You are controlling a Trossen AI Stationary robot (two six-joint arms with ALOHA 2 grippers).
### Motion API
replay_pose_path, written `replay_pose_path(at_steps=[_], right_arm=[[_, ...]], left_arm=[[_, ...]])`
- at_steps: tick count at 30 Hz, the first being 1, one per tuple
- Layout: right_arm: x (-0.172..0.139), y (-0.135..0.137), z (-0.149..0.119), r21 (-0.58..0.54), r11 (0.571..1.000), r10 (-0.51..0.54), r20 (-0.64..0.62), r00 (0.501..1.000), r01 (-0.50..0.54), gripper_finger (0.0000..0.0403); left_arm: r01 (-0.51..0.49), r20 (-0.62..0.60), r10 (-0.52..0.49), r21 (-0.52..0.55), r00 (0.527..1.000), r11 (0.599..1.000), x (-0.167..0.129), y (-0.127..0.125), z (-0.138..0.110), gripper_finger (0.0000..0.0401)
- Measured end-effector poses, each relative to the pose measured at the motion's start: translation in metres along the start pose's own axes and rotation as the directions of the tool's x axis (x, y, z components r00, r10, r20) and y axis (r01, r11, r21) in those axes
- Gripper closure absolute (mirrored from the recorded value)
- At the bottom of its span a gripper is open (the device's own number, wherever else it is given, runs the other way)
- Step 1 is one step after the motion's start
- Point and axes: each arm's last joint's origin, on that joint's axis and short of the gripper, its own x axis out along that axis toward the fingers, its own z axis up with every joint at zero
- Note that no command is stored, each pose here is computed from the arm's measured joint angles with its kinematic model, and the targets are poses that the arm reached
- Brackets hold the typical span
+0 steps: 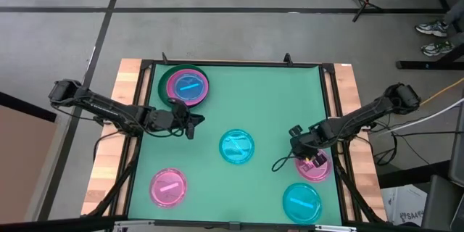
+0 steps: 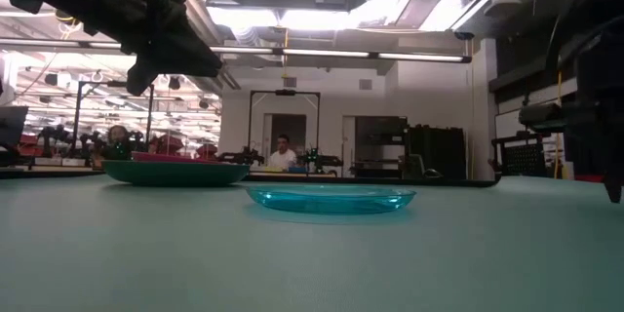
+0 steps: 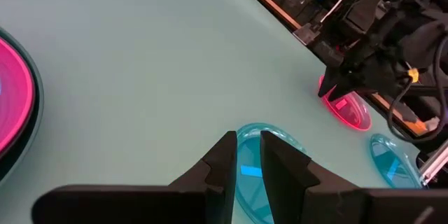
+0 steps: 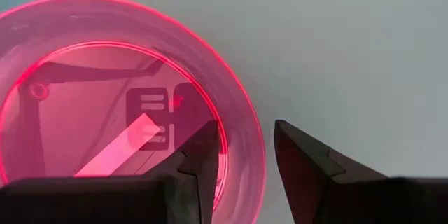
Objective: Stack plastic plates
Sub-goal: Stack the right light pink plate on top of the blue plate
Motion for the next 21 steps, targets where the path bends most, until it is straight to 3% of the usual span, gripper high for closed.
replay_pose_path(at_steps=[17, 21], right_arm=[[0.0094, 0.0003, 0.0020, 0.006, 0.998, 0.066, -0.035, 0.997, -0.065, 0.0275], [0.0095, 0.0005, 0.0021, 0.006, 0.997, 0.072, -0.034, 0.997, -0.072, 0.0293]], left_arm=[[0.000, 0.000, 0.000, 0.000, 1.000, 1.000, 0.0000, 0.0000, 0.0000, 0.0344], [0.000, -0.001, 0.000, 0.000, 1.000, 1.000, 0.0000, 0.0000, 0.0000, 0.0344]])
